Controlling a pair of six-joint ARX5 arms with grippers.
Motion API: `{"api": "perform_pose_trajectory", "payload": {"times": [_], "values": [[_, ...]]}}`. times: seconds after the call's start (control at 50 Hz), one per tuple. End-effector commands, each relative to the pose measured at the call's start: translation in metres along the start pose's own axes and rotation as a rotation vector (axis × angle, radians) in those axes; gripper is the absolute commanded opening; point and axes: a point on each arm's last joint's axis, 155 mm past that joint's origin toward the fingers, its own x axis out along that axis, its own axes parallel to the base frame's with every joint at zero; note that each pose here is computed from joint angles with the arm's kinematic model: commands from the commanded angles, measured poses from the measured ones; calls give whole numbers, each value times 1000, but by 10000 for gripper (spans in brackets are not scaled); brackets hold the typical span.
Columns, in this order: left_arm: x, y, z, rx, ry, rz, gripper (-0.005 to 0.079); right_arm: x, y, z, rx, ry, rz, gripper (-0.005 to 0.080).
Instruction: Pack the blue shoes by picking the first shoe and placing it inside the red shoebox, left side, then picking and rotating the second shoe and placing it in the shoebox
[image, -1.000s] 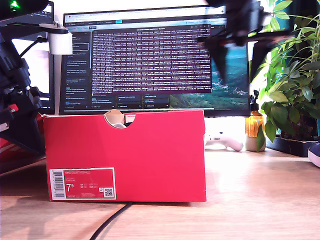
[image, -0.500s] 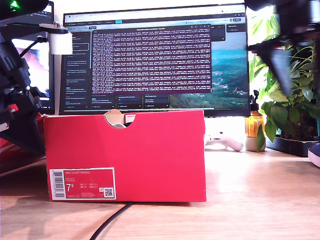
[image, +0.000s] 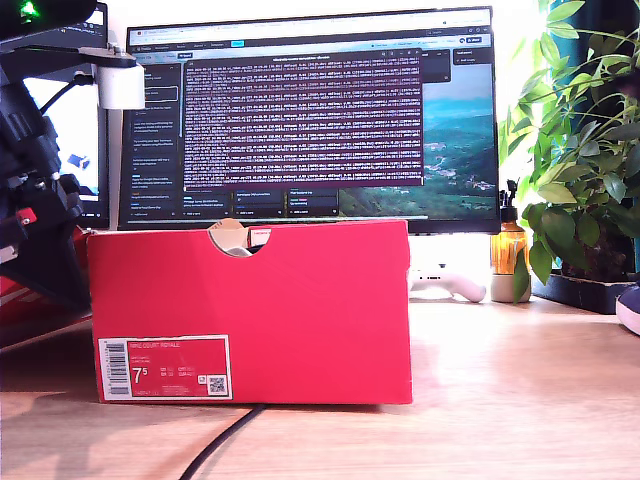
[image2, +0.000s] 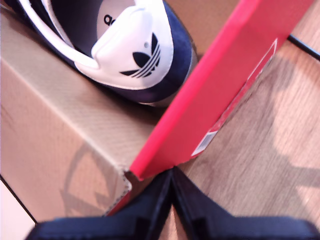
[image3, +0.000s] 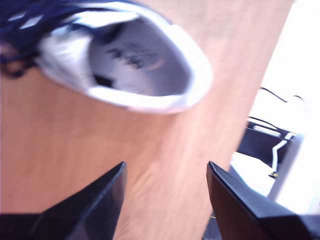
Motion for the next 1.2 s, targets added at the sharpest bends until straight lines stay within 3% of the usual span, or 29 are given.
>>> {"api": "perform_pose_trajectory", "payload": {"times": [0.0, 0.74, 1.18], "values": [[2, -4, -2, 0, 4, -10, -17, 7, -10, 0, 17, 3, -25, 469], [2, -4, -2, 0, 4, -10, -17, 23, -35, 36, 196, -49, -94, 470], [2, -4, -2, 1, 4, -10, -17, 54, -38, 27, 245, -29, -96, 470]]}}
